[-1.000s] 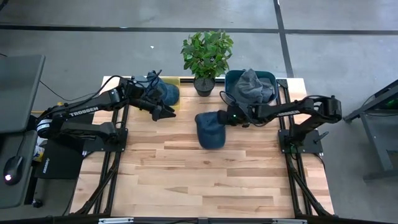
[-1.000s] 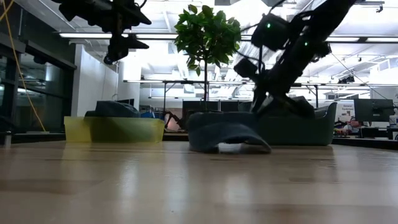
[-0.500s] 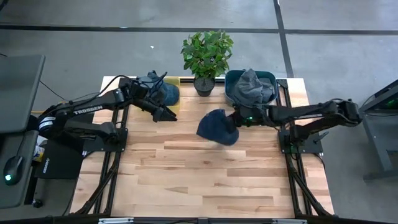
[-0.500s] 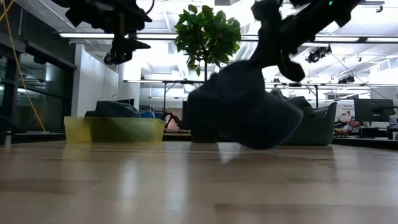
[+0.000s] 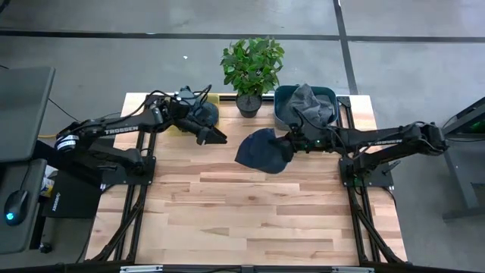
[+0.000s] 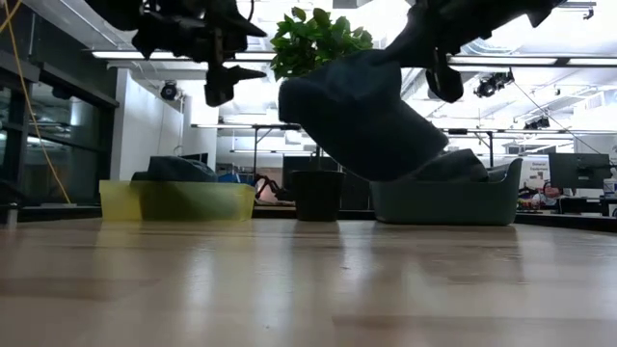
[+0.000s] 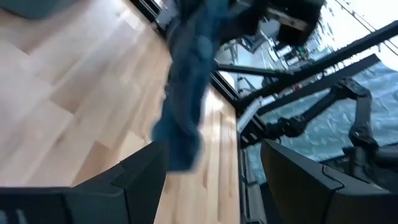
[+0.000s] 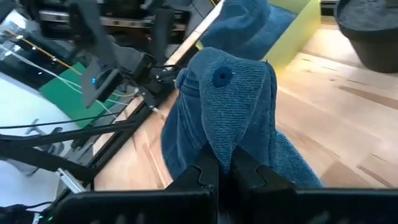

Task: Pick & Place hat
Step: Put the black cap into the yellow bin

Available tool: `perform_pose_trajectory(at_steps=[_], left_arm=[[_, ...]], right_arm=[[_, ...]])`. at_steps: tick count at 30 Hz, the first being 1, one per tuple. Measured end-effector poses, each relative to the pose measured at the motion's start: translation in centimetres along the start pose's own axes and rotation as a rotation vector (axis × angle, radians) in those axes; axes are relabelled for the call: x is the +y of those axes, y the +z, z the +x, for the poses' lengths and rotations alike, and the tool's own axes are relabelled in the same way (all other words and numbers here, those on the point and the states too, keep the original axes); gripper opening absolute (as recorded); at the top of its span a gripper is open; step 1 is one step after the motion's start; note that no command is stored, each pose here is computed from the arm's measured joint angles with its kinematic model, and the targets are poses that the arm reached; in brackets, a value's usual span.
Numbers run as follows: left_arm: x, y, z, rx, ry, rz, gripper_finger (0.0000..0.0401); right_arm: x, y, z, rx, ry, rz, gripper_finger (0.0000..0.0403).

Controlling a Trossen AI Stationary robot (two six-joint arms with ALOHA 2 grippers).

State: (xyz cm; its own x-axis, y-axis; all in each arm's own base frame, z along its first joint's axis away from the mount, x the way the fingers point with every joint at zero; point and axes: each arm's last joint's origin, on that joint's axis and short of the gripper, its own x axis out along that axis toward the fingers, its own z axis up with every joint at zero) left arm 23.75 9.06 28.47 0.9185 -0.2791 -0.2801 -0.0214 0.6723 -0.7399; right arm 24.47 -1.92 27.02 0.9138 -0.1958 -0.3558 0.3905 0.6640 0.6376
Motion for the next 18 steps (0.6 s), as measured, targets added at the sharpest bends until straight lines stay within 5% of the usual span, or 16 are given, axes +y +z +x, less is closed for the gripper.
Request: perform_pose_trajectory(at_steps=[18], left_arm=[[1.4, 0.4, 4.0, -0.041, -0.052, 0.074, 0.0254]], right_arm=[[0.2, 0.1, 0.0, 0.007, 0.039, -0.017, 0.0]])
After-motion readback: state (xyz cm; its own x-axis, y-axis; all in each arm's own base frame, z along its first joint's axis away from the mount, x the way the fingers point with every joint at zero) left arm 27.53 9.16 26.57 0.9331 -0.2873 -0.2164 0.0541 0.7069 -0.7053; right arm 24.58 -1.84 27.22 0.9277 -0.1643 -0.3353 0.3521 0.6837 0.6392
